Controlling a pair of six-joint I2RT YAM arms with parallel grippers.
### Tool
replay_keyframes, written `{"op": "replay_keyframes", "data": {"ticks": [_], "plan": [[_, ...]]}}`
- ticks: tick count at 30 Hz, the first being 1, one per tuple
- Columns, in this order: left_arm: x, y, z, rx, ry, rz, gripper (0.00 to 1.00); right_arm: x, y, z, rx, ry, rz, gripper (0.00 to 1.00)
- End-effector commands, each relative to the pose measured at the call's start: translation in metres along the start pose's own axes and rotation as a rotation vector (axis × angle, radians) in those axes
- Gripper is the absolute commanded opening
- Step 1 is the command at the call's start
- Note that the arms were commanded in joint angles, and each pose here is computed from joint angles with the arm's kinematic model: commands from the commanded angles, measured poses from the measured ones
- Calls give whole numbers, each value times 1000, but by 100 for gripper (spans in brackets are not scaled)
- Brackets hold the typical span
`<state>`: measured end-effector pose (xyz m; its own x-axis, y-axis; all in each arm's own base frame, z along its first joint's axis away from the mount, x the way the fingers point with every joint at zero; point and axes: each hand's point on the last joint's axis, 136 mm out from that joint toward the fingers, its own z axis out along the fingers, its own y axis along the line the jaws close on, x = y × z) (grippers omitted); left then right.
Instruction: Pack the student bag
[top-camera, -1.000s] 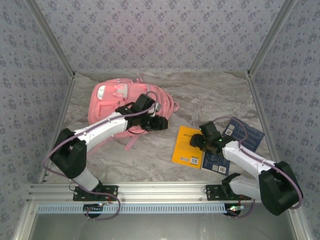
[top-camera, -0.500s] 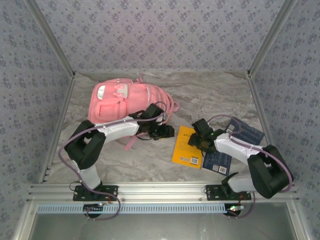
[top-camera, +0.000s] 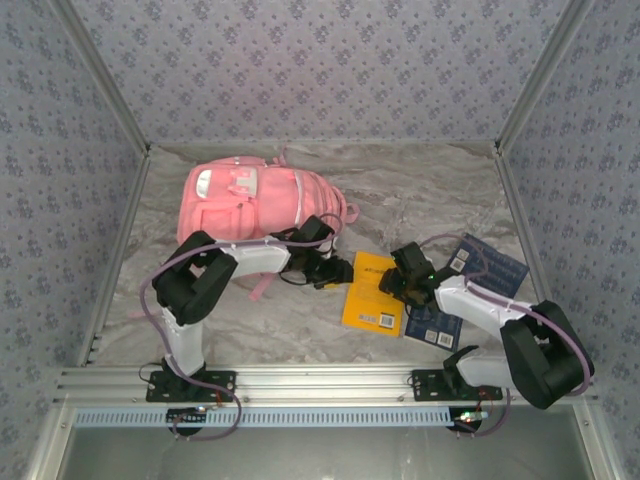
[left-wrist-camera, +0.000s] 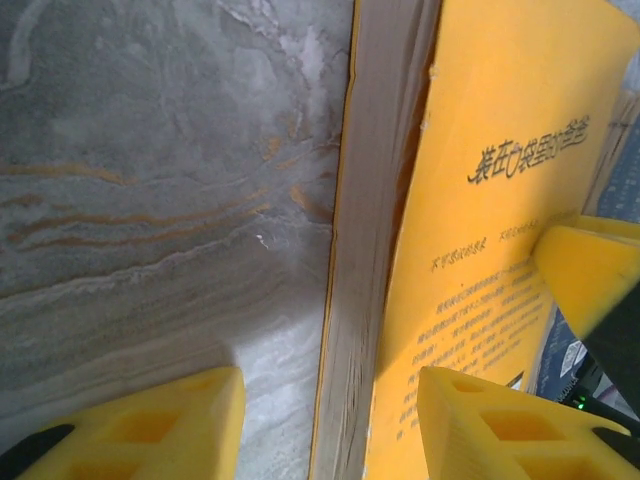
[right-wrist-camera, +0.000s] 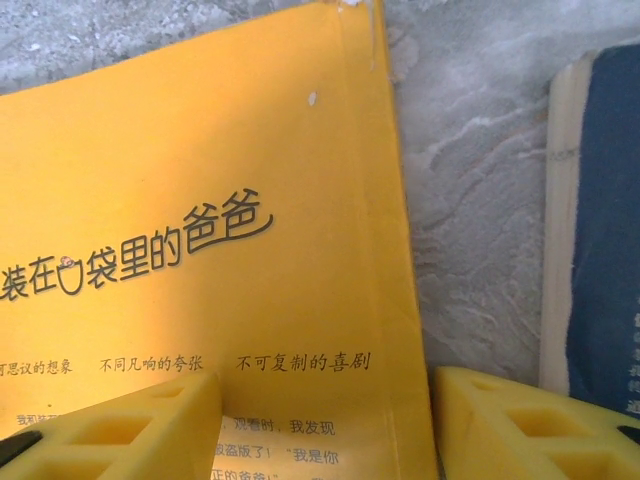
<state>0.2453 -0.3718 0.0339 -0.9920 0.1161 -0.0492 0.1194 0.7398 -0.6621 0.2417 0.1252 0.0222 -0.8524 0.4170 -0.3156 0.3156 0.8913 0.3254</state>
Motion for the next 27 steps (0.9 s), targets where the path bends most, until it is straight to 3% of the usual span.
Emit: {"op": "replay_keyframes", "data": {"ticks": [1,10,20,27], "plan": [[5,-22,8,66,42,32,48,28,34,9,-199,135,1,58],[5,-50,12,136,86,61,43,31,37,11,-228,151,4,56],[1,-81,-13,186,60,112,31,34,31,14,-212,161,3,55],[2,-82,-3,182,78,111,32,32,34,14,-223,159,7,54]]}}
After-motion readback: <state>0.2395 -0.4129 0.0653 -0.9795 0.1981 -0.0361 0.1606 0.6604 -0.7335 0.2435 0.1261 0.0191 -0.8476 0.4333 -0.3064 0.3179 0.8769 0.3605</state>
